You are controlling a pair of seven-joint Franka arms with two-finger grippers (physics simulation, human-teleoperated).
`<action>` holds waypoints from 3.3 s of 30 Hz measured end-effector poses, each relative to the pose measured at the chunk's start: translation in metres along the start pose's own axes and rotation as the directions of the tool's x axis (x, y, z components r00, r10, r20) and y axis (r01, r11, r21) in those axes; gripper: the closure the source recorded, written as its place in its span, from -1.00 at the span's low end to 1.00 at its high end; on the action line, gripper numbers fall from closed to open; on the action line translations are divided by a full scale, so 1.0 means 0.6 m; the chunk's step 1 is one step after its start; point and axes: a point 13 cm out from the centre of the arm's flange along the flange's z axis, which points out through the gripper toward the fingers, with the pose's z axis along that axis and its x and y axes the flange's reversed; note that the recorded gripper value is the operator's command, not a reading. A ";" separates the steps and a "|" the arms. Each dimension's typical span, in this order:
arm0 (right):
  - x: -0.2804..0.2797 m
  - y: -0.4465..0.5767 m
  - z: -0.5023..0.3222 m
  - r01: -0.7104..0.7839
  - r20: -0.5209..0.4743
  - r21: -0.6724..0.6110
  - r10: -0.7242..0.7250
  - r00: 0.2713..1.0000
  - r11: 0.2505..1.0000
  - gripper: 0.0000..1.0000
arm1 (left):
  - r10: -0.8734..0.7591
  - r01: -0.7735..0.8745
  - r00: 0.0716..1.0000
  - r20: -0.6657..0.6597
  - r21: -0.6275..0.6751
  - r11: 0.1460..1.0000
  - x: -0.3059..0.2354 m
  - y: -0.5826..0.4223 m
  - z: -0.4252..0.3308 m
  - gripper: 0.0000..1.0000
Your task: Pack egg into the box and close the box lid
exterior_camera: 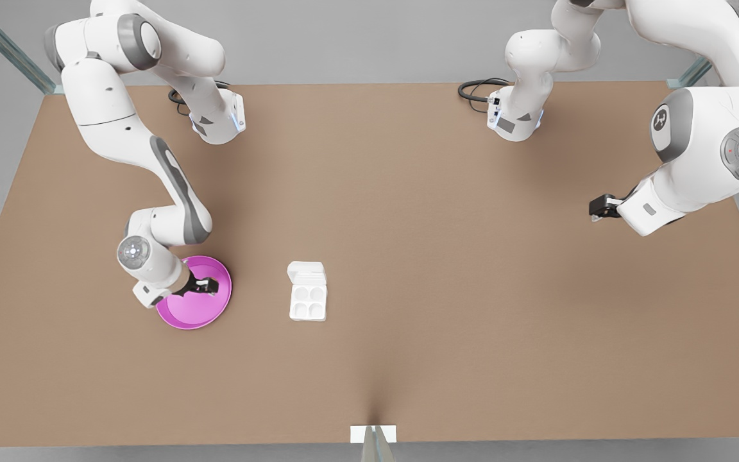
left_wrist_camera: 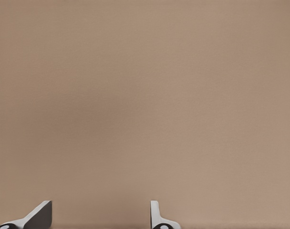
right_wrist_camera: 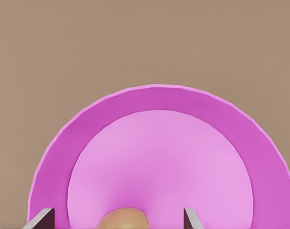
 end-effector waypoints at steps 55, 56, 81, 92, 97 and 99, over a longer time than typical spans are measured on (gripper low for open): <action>0.042 0.031 0.055 0.000 -0.043 -0.030 -0.002 0.999 1.000 0.21 | 0.005 -0.005 1.000 -0.028 0.003 1.000 -0.013 0.001 0.031 -1.00; 0.036 0.034 0.047 0.008 -0.033 -0.031 -0.009 0.999 0.999 0.21 | 0.005 -0.005 1.000 -0.030 0.003 1.000 -0.013 0.001 0.033 -1.00; -0.185 0.311 -0.107 0.208 0.128 -0.107 -0.194 0.973 0.972 0.19 | 0.004 -0.003 1.000 -0.029 0.005 1.000 -0.018 0.002 0.038 -1.00; -0.158 0.426 -0.112 0.217 0.099 -0.141 -0.205 0.974 0.966 0.19 | 0.003 -0.003 1.000 -0.031 0.005 1.000 -0.018 0.003 0.040 -1.00; -0.094 0.496 -0.079 0.214 0.040 -0.155 -0.211 0.977 0.964 0.22 | 0.003 -0.003 0.999 -0.032 0.006 1.000 -0.019 0.002 0.041 -1.00; -0.048 0.490 -0.033 0.197 -0.020 -0.144 -0.202 0.979 0.970 0.22 | 0.003 -0.003 0.999 -0.033 0.006 1.000 -0.019 0.002 0.041 -1.00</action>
